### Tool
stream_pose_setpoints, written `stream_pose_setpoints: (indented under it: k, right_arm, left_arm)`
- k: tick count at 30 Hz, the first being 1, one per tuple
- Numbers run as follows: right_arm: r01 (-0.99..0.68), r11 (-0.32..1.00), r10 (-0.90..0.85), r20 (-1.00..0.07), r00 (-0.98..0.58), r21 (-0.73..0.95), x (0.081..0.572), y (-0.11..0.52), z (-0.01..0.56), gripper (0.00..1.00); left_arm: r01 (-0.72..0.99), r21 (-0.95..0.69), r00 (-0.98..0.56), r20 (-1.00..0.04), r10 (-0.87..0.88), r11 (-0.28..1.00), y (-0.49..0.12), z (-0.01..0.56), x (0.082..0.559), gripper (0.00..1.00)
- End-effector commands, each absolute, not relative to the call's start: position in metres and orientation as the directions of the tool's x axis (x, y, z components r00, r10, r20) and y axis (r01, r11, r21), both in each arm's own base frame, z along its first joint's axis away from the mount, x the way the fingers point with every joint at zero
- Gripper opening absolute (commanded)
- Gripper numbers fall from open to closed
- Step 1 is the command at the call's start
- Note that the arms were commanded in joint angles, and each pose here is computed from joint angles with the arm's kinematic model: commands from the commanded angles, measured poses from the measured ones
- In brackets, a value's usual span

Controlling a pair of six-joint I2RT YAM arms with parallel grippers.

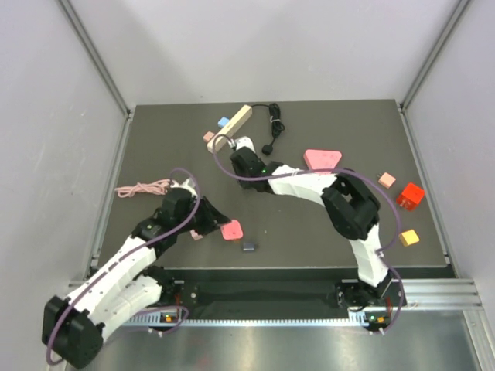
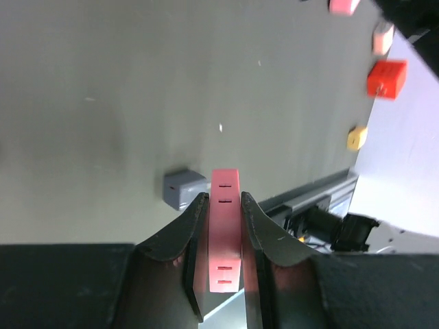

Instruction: Pull the plug off the socket

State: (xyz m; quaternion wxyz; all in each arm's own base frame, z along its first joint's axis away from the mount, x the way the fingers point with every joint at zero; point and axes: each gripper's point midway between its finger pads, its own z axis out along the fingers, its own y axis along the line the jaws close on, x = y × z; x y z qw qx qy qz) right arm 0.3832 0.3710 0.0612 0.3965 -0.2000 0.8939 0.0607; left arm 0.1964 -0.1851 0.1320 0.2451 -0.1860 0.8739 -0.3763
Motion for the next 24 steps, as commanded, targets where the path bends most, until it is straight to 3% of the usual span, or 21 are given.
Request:
stream_pose_setpoints:
  k: [1,10,15,24]
  right_arm:
    - [-0.321,0.946,-0.212,-0.823,-0.528,-0.038,0.395,0.341,0.117,0.0]
    - [-0.194,0.979,-0.161,-0.793,-0.588,-0.055,0.391,0.249,0.097,0.0]
    - [-0.199,0.979,-0.152,-0.784,-0.602,-0.037,0.395,0.234,0.094,0.02]
    - [-0.222,0.974,-0.168,-0.776,-0.608,-0.037,0.402,0.234,0.094,0.26]
  left_arm:
    - [-0.06,-0.789,-0.792,-0.336,-0.51,0.612,-0.218,0.155,0.212,0.0]
    - [-0.065,-0.801,-0.827,-0.291,-0.481,0.595,-0.256,0.127,0.212,0.0]
    - [-0.04,-0.803,-0.858,-0.278,-0.432,0.595,-0.287,0.119,0.216,0.0]
    - [-0.038,-0.794,-0.895,-0.243,-0.375,0.607,-0.313,0.09,0.2,0.0]
